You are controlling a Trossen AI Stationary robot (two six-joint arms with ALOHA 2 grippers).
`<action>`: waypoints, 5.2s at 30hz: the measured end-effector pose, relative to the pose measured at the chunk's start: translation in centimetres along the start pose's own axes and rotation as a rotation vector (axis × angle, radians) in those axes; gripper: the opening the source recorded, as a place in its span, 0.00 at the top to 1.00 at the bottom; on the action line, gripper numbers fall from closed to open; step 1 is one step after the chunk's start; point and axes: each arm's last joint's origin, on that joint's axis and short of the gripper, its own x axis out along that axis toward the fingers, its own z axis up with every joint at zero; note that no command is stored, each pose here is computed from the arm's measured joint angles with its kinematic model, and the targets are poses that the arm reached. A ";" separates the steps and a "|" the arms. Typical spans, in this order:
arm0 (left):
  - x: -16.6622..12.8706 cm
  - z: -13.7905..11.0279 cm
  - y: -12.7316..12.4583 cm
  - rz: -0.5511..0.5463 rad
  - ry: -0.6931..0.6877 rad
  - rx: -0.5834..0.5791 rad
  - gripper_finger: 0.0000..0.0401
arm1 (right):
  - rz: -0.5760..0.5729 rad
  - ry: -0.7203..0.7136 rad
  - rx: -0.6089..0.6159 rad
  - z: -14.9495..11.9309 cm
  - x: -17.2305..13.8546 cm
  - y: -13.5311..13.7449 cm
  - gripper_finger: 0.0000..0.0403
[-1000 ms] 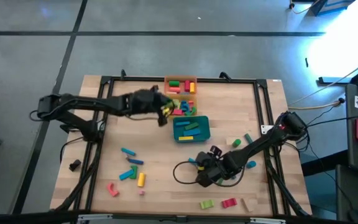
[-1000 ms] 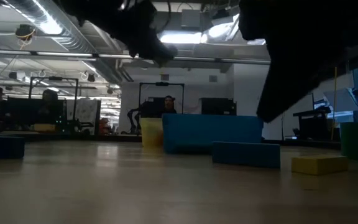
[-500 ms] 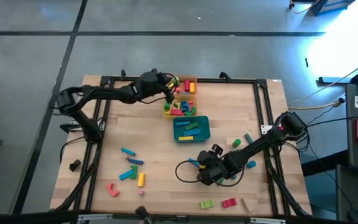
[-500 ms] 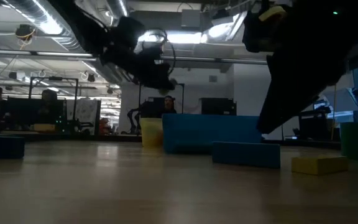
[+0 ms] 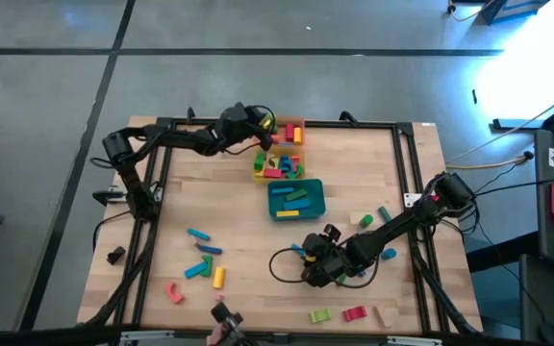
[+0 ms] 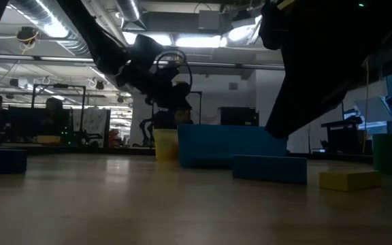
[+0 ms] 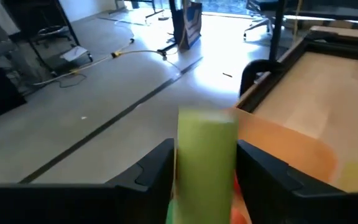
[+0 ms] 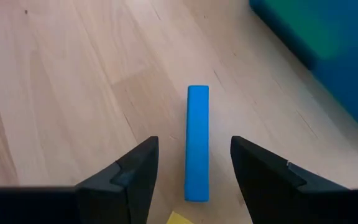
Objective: Sort blocks by size
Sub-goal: Put the green cylinder block into the yellow bin, then put the blue rectangular block into the blue bin
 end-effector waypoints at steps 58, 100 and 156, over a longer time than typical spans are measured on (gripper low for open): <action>-24.8 3.0 -9.8 -0.746 0.519 0.202 0.48 | -0.336 0.100 -0.429 12.4 0.7 -7.0 0.82; -22.8 -6.2 -15.5 -0.697 1.067 0.731 0.48 | -0.235 0.177 -0.302 14.2 1.7 -10.0 0.71; -20.6 -9.4 -15.8 -0.699 1.182 0.821 0.80 | -0.225 0.293 -0.326 13.4 1.4 -10.3 0.71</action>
